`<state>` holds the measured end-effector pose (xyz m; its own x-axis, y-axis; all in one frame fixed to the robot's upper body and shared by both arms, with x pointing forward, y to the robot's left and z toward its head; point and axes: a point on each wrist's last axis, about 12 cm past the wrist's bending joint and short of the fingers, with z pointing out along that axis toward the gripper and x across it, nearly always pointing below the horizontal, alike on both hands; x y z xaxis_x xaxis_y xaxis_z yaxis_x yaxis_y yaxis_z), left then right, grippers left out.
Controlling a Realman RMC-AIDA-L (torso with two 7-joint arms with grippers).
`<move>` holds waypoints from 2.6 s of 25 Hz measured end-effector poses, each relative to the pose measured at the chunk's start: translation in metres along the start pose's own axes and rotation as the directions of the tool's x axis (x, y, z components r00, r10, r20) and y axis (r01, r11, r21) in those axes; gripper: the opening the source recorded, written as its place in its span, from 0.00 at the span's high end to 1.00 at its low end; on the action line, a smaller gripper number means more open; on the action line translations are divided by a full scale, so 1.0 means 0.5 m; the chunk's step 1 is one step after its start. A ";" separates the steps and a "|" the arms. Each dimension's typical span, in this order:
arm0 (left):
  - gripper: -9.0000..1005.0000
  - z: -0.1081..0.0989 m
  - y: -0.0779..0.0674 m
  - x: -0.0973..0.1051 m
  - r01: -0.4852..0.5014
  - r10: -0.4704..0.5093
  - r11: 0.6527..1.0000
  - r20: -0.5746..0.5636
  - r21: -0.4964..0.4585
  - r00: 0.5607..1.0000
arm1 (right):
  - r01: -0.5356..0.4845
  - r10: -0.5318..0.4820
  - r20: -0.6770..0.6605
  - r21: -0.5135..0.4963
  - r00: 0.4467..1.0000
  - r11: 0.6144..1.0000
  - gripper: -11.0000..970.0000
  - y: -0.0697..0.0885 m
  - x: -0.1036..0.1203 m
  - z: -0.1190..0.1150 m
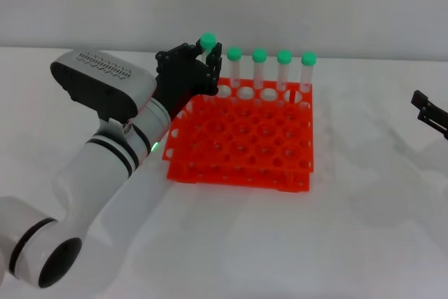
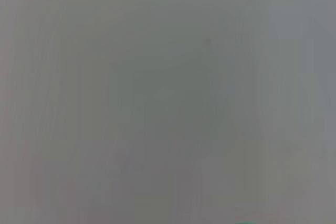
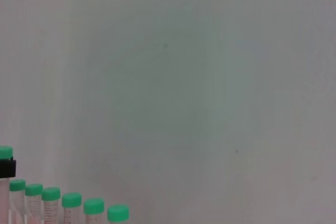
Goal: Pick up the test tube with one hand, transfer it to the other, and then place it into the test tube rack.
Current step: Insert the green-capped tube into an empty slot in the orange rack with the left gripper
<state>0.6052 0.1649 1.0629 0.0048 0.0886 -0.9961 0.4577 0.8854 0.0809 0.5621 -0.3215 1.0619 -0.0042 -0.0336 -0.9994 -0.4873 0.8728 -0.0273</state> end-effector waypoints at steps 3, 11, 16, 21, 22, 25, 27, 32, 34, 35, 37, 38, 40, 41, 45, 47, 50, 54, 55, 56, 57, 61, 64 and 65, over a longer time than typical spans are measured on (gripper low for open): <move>0.75 0.004 0.003 -0.002 -0.012 0.012 1.000 0.000 0.002 1.000 | 0.000 0.000 0.001 -0.001 1.000 1.000 0.15 0.000 -0.001 0.001; 0.73 0.005 0.007 -0.002 -0.013 0.013 1.000 -0.005 -0.002 1.000 | -0.003 0.003 0.008 0.003 1.000 1.000 0.15 0.000 -0.003 0.003; 0.73 0.007 0.012 -0.002 0.001 -0.001 1.000 -0.010 0.003 1.000 | -0.003 0.003 0.010 0.004 1.000 1.000 0.15 -0.001 -0.003 0.003; 0.72 0.007 0.011 -0.001 0.001 -0.001 1.000 -0.015 0.015 1.000 | -0.005 0.005 0.012 0.008 1.000 1.000 0.15 -0.002 -0.004 0.003; 0.72 0.008 0.011 -0.001 0.001 -0.001 1.000 -0.016 0.016 1.000 | -0.005 0.005 0.013 0.009 1.000 1.000 0.15 -0.002 -0.004 0.003; 0.72 0.009 0.007 -0.002 0.004 -0.004 1.000 -0.014 0.020 1.000 | -0.009 0.008 0.015 0.015 1.000 1.000 0.15 -0.003 -0.004 0.002; 0.71 0.009 0.005 -0.002 0.009 -0.008 1.000 -0.013 0.022 1.000 | -0.010 0.010 0.015 0.017 1.000 1.000 0.15 -0.003 -0.003 0.000; 0.71 0.007 0.007 0.002 0.030 -0.029 0.999 -0.023 0.018 0.999 | -0.011 0.011 0.015 0.019 1.000 1.000 0.15 -0.004 -0.003 0.000; 0.70 0.005 0.009 0.005 0.031 -0.030 0.999 -0.032 0.015 0.999 | -0.011 0.011 0.015 0.019 1.000 1.000 0.15 -0.003 -0.003 -0.001; 0.70 0.004 0.009 0.006 0.031 -0.030 0.999 -0.033 0.014 0.999 | -0.011 0.011 0.015 0.019 1.000 1.000 0.15 -0.003 -0.002 -0.001; 0.70 0.003 0.010 0.007 0.030 -0.030 0.999 -0.035 0.013 0.999 | -0.012 0.011 0.015 0.019 1.000 1.000 0.15 -0.003 -0.002 -0.001; 0.70 0.003 0.010 0.007 0.031 -0.030 0.999 -0.036 0.013 0.999 | -0.012 0.011 0.015 0.019 1.000 1.000 0.15 -0.003 -0.002 -0.001; 0.70 0.002 0.010 0.008 0.031 -0.031 0.999 -0.037 0.012 0.999 | -0.012 0.011 0.014 0.019 1.000 1.000 0.15 -0.003 -0.002 -0.001; 0.70 0.002 0.010 0.008 0.031 -0.031 0.999 -0.037 0.012 0.999 | -0.012 0.011 0.014 0.019 1.000 1.000 0.15 -0.003 -0.002 -0.001; 0.69 0.001 0.010 0.010 0.032 -0.032 0.999 -0.041 0.010 0.999 | -0.012 0.011 0.014 0.017 1.000 1.000 0.15 -0.003 -0.002 -0.001; 0.69 0.001 0.010 0.011 0.033 -0.033 0.999 -0.045 0.010 0.998 | -0.012 0.012 0.014 0.017 1.000 1.000 0.15 -0.002 -0.002 -0.001; 0.68 0.001 0.009 0.011 0.034 -0.034 0.999 -0.046 0.012 0.998 | -0.013 0.012 0.014 0.017 1.000 1.000 0.15 -0.002 -0.002 -0.001; 0.68 0.002 0.007 0.010 0.036 -0.035 0.999 -0.045 0.014 0.998 | -0.013 0.013 0.017 0.017 1.000 1.000 0.15 -0.002 -0.002 -0.001; 0.68 0.002 0.006 0.010 0.037 -0.037 0.999 -0.046 0.015 0.998 | -0.013 0.013 0.017 0.016 1.000 1.000 0.15 -0.001 -0.002 -0.001; 0.68 0.002 0.006 0.010 0.040 -0.039 0.999 -0.046 0.015 0.998 | -0.013 0.013 0.018 0.016 1.000 1.000 0.15 -0.001 -0.002 -0.001; 0.67 0.002 0.005 0.010 0.044 -0.043 0.999 -0.048 0.015 0.998 | -0.014 0.013 0.018 0.015 1.000 1.000 0.15 -0.001 -0.002 -0.001; 0.67 0.002 0.005 0.014 0.055 -0.054 0.998 -0.060 0.013 0.997 | -0.016 0.016 0.021 0.013 1.000 1.000 0.15 0.000 -0.001 -0.003; 0.54 0.002 0.005 0.015 0.064 -0.063 0.998 -0.066 0.011 0.996 | -0.018 0.018 0.022 0.011 1.000 1.000 0.15 0.001 -0.001 -0.003; 0.49 0.002 0.005 0.015 0.066 -0.065 0.998 -0.067 0.011 0.996 | -0.018 0.018 0.022 0.011 1.000 1.000 0.15 0.001 -0.001 -0.003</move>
<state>0.6070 0.1674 1.0554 -0.0845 0.0615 -0.9945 0.4664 0.8845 0.0151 0.5603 -0.3218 1.0624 0.0062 -0.0073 -1.0000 -0.4777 0.8785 -0.0094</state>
